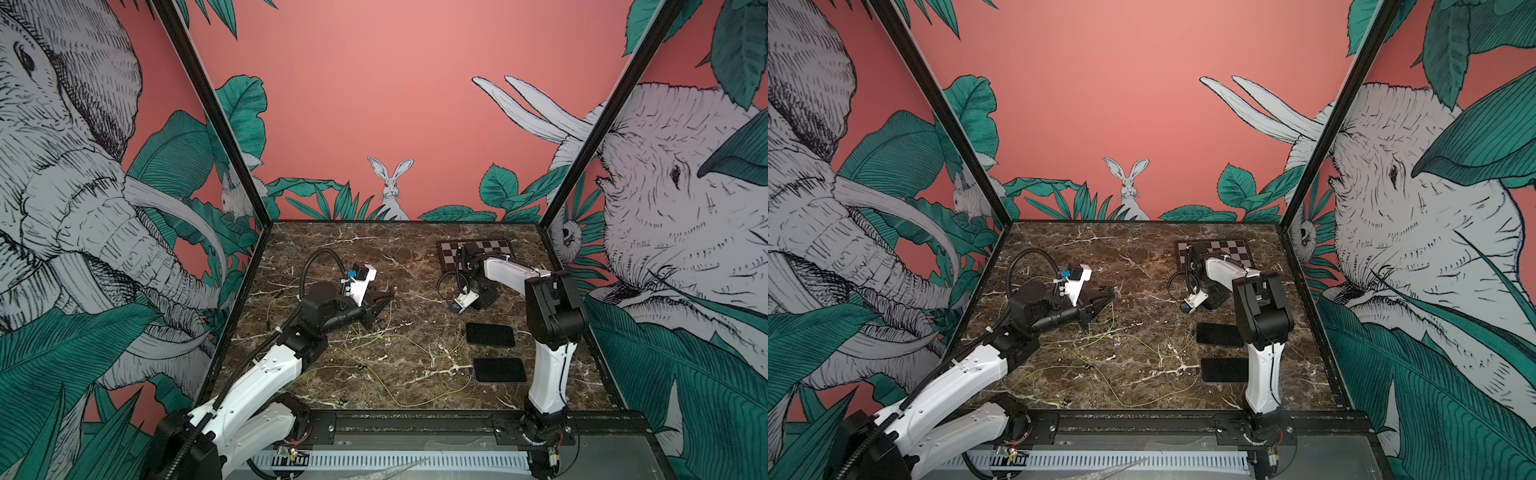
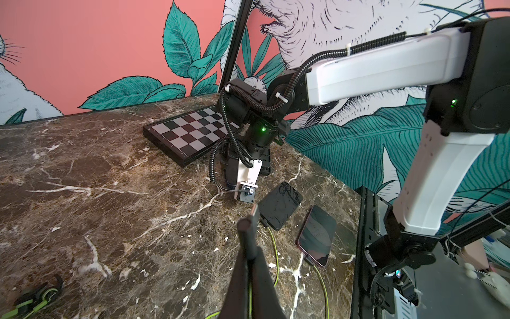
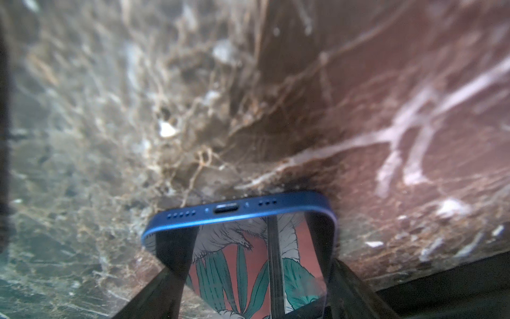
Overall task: Plug wired earphones into phones
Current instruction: Adjust the phone at the center of the board.
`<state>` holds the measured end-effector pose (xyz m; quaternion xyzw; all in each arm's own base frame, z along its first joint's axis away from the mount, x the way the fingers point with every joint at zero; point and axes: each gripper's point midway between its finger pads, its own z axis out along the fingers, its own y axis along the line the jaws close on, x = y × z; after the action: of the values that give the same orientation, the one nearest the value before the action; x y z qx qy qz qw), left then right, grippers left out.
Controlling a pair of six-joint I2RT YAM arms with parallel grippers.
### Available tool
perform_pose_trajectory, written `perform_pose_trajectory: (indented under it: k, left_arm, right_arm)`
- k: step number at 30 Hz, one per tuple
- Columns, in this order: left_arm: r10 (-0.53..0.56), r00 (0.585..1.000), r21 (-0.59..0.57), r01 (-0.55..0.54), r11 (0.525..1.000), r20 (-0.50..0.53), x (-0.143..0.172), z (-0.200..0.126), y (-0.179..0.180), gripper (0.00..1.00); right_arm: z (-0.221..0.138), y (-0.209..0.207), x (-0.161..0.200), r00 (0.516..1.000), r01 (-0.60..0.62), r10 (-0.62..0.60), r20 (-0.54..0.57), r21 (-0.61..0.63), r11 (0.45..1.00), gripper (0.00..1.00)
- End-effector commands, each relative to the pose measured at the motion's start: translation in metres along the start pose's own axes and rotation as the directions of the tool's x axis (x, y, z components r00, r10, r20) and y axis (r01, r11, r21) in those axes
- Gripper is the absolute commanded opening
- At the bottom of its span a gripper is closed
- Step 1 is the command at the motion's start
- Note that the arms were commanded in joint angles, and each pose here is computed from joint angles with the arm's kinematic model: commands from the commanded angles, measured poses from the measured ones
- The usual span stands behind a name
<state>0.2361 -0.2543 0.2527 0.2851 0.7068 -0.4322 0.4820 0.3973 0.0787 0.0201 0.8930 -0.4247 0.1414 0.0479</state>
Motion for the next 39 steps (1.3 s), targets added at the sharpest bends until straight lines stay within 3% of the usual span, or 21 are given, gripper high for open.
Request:
perform_pose_trajectory:
  k: [1,7,11,15,26,31,39]
  left_arm:
    - [0.001,1.000,0.016,-0.002,1.000,0.011,-0.002,-0.002,-0.003,0.00]
    - [-0.006,1.000,0.021,0.005,1.000,0.010,-0.002,-0.001,-0.004,0.00]
    - [-0.009,1.000,0.025,0.008,1.000,0.012,-0.003,-0.001,-0.004,0.00]
    - [-0.004,1.000,0.028,0.004,1.000,0.015,-0.004,-0.002,-0.006,0.00]
    - [-0.004,1.000,0.026,0.003,1.000,0.014,-0.004,-0.002,-0.005,0.00]
    - [-0.005,1.000,0.023,0.005,1.000,0.008,-0.002,-0.001,-0.004,0.00]
    - [-0.001,1.000,0.021,0.001,1.000,0.004,-0.002,-0.001,-0.004,0.00]
  right_arm:
    - [0.005,0.019,-0.022,0.995,0.072,-0.068,0.071,-0.055,0.996,0.81]
    - [-0.020,0.010,-0.050,0.989,-0.042,0.051,0.137,-0.070,0.997,0.82]
    - [-0.038,-0.005,-0.075,0.948,-0.178,0.201,0.246,-0.113,0.978,0.81]
    - [-0.046,-0.010,-0.084,0.925,-0.227,0.256,0.282,-0.130,0.965,0.81]
    - [-0.059,0.005,-0.046,0.948,-0.238,0.257,0.186,-0.117,0.964,0.86]
    - [-0.046,0.018,-0.017,0.965,-0.208,0.225,0.132,-0.126,0.970,0.90]
    - [-0.026,0.002,-0.001,0.969,-0.200,0.209,0.134,-0.079,0.977,0.98]
